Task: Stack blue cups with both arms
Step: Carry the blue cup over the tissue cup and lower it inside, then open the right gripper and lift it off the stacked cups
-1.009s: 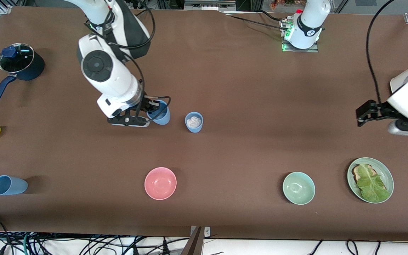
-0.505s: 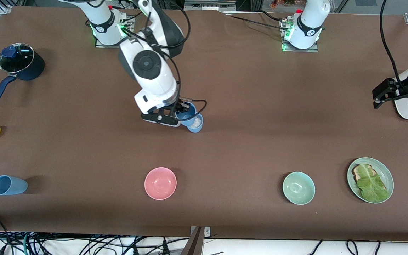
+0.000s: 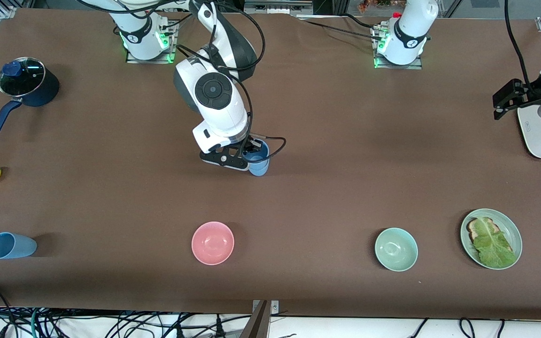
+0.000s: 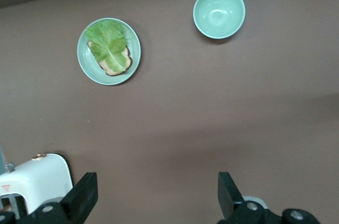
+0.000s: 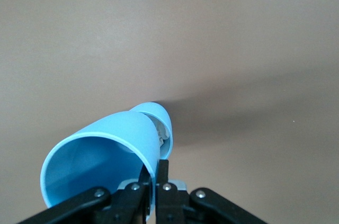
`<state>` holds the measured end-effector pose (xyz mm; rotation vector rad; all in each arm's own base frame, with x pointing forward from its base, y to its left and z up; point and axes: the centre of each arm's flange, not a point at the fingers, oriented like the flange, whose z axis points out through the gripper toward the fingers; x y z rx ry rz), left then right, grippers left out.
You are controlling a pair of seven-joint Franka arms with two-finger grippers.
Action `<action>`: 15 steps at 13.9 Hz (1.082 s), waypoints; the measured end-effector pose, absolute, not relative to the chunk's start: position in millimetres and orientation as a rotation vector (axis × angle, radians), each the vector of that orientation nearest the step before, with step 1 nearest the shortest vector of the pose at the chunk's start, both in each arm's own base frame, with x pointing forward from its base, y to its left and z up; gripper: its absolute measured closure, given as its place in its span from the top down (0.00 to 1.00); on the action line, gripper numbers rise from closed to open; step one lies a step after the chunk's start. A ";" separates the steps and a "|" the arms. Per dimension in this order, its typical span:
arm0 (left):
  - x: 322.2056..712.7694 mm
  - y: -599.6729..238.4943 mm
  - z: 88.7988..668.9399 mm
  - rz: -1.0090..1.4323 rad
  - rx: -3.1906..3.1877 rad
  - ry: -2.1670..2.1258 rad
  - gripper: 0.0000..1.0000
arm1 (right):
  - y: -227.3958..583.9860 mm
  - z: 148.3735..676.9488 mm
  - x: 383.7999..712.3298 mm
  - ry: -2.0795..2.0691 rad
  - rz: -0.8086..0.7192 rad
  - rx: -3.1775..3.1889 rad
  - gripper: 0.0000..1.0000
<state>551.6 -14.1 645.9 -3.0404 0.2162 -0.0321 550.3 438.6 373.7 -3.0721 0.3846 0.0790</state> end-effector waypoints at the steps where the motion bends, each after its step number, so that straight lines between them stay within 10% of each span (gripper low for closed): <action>1: 547.9 -13.1 648.0 -0.020 -3.057 0.208 1.00 | 438.1 371.5 549.8 0.385 0.083 -3.075 0.05; 9: 526.8 -10.2 656.1 0.057 -3.110 0.137 1.00 | 443.6 358.6 540.9 0.371 0.107 -3.091 0.05; 15: 525.8 -5.7 652.5 0.077 -3.129 0.080 1.00 | 430.0 369.8 553.3 0.410 0.073 -3.074 0.60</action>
